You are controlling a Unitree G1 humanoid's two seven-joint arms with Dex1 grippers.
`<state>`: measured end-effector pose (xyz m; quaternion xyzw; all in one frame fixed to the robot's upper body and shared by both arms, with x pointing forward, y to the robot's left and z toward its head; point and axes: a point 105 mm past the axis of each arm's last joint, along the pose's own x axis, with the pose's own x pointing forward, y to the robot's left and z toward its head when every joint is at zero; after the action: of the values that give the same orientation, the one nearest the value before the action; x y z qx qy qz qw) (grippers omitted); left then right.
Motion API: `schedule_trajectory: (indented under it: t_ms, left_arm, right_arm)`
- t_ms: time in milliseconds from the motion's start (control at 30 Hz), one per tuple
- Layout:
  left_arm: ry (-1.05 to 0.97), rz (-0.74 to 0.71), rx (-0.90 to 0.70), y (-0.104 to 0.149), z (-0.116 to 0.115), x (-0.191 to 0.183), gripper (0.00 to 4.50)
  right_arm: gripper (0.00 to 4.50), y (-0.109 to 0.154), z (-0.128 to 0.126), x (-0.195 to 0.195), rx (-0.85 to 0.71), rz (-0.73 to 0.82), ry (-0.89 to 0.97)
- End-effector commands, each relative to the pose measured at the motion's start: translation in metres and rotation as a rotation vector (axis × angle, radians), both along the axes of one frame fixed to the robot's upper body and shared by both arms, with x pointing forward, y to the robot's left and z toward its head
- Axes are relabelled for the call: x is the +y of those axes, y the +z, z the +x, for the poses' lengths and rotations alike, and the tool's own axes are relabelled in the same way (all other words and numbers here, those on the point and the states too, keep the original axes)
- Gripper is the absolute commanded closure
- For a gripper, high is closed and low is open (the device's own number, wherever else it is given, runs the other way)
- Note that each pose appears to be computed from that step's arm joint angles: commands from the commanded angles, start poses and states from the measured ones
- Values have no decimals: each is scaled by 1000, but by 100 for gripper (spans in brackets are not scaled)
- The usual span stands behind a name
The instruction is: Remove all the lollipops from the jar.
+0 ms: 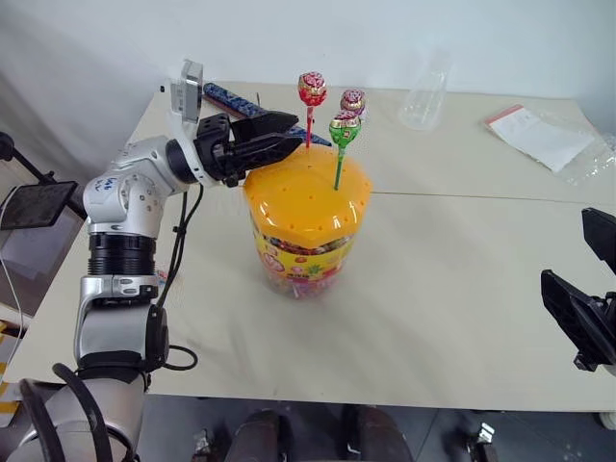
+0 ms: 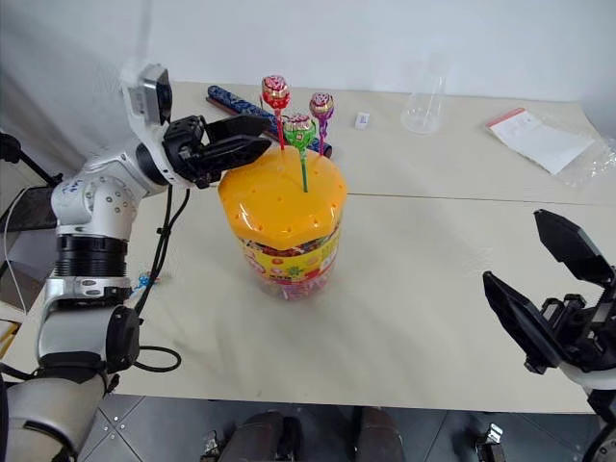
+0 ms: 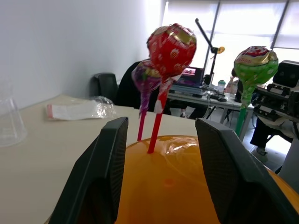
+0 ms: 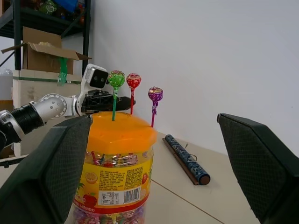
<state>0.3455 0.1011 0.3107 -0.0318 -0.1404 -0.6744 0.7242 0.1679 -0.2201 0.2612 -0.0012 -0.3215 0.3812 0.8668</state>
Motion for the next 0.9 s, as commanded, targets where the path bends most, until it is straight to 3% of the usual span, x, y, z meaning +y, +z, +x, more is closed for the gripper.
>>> schedule_trajectory:
  t_ms: [33, 67, 133, 333, 467, 567, 667, 733, 833, 900]
  left_arm:
    - [-50, 11, -49, 12, -6, -13, 220]
    - [-43, 7, -47, 13, -4, -14, 220]
    - [-41, 1, -46, 16, -3, -16, 270]
    - [-19, -24, -52, 25, 1, -16, 448]
    - [-24, -94, -58, 34, -1, -10, 448]
    - [18, -319, -63, 64, -2, 17, 448]
    - [140, -456, 41, 73, 4, 59, 448]
    - [339, -417, 84, 57, 9, 94, 448]
    - [591, -142, 181, 3, 8, 126, 448]
    - [713, 43, 291, -37, -5, 147, 448]
  right_arm:
    - [0, 6, -5, -2, -33, -3, -6]
    - [0, 5, -5, -2, -32, -3, -6]
    - [0, 5, -5, -2, -32, -3, -7]
    - [0, 5, -2, 0, -35, -3, -3]
    - [0, 4, 0, 3, -38, 2, 12]
    - [0, 4, 3, 11, -41, 1, 61]
    - [0, 8, 6, 29, -59, -32, 196]
    - [0, 7, 6, 48, -70, -144, 353]
    - [0, -2, 9, 63, -56, -278, 478]
    - [0, -4, 18, 71, -43, -312, 530]
